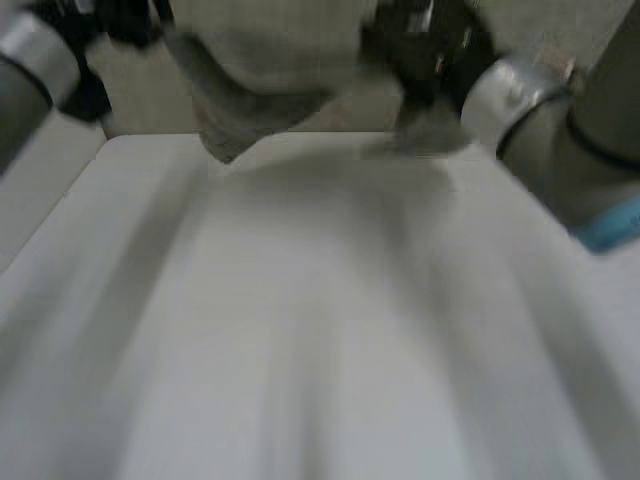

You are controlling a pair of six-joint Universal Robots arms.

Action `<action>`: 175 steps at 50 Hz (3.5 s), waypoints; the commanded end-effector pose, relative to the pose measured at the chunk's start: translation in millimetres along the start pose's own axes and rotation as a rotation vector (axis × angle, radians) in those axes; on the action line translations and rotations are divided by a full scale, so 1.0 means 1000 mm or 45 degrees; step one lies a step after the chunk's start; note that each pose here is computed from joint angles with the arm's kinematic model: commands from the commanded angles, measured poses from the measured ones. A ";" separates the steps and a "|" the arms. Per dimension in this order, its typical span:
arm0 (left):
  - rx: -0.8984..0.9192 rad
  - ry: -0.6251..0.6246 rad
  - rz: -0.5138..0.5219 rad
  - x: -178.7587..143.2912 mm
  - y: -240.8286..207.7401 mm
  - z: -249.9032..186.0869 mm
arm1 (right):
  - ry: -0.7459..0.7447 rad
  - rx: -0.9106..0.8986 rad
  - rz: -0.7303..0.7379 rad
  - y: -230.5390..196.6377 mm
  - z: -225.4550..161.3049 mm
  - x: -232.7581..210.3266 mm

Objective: Fold the towel.

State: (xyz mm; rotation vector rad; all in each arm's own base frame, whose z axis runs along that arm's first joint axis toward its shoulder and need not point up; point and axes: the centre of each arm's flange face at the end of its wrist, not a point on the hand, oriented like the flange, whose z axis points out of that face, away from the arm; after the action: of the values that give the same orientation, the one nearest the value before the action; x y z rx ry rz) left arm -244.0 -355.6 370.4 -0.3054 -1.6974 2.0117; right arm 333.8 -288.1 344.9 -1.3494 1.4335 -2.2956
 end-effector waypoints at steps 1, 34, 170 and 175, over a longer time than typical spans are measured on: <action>-0.447 -0.007 -0.079 -0.015 0.110 -0.061 | -0.353 -0.336 0.122 0.060 -0.048 -0.062; -0.693 -0.122 0.017 -0.050 0.181 -0.118 | -0.113 -0.851 0.493 0.144 -0.121 -0.088; -0.707 -0.059 0.296 -0.052 0.214 -0.121 | 0.062 -0.985 0.789 0.173 -0.154 -0.072; -0.705 -0.059 0.297 -0.052 0.213 -0.121 | 0.068 -0.979 0.780 0.179 -0.153 -0.075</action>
State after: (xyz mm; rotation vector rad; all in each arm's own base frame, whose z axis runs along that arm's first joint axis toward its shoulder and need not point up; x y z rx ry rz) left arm -189.7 -300.3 131.3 -0.6717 -2.3229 1.6628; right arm 205.3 -244.3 144.2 -0.7431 2.4588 -1.4328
